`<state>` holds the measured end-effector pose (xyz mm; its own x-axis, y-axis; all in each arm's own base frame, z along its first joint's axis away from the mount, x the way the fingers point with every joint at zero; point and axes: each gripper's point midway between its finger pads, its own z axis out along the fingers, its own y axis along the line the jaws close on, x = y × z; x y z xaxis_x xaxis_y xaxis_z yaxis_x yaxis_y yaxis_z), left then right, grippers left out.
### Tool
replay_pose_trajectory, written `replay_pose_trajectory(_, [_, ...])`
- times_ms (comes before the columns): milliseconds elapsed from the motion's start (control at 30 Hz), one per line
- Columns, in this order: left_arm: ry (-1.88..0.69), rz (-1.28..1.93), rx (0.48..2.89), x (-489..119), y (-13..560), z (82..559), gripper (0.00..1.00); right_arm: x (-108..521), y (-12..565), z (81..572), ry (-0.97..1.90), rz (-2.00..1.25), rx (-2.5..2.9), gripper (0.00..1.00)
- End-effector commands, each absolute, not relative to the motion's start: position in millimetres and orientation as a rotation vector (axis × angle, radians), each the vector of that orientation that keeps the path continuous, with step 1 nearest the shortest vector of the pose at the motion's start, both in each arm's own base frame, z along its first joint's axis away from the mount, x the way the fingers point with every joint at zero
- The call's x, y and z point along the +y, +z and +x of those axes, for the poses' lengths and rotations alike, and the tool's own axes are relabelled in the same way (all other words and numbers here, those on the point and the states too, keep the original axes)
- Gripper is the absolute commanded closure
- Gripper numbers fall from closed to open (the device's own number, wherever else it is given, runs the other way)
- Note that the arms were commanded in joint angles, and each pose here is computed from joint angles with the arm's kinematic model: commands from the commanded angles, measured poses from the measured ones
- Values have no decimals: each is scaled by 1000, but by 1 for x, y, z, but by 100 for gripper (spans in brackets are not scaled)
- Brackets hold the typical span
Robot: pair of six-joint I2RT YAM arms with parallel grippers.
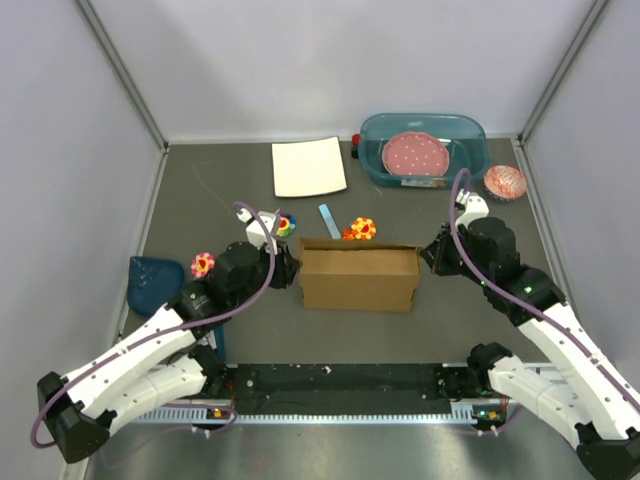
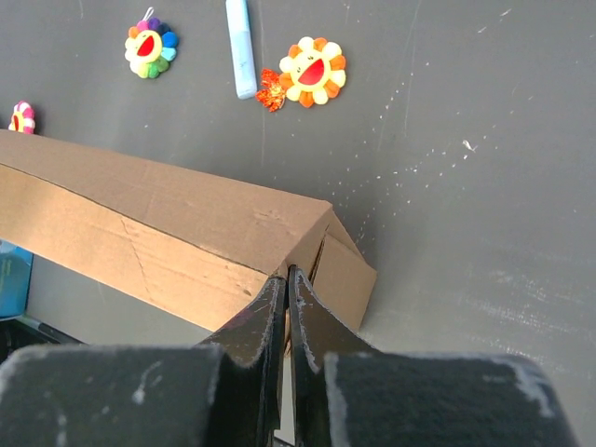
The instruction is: Fold the paper box
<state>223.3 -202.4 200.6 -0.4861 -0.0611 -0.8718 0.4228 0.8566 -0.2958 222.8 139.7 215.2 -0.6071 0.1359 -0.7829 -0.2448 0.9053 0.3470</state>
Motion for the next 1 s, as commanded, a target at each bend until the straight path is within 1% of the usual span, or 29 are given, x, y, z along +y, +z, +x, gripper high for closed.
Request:
replay_pose_trajectory(0, [-581, 271, 1964, -196, 223, 220, 58, 128, 167, 200, 442, -88, 2362, 100])
replay_pose_trajectory(167, [-628, 280, 1911, -201, 248, 220, 54, 128, 167, 200, 440, -91, 2361, 100])
replay_pose_trajectory(333, [-672, 275, 1868, -208, 267, 222, 52, 128, 168, 200, 442, -89, 2357, 100])
replay_pose_trajectory(467, [-642, 284, 1858, -209, 270, 228, 52, 128, 169, 199, 445, -91, 2354, 100])
replay_pose_trajectory(667, [-555, 286, 1892, -205, 258, 239, 57, 129, 170, 198, 453, -94, 2353, 100])
replay_pose_trajectory(767, [-541, 286, 1893, -206, 255, 242, 61, 129, 169, 198, 454, -96, 2354, 100])
replay_pose_trajectory(900, [-537, 282, 1886, -208, 257, 247, 62, 129, 169, 198, 452, -98, 2355, 100])
replay_pose_trajectory(967, [-534, 287, 1883, -209, 258, 248, 65, 129, 169, 198, 450, -97, 2355, 100])
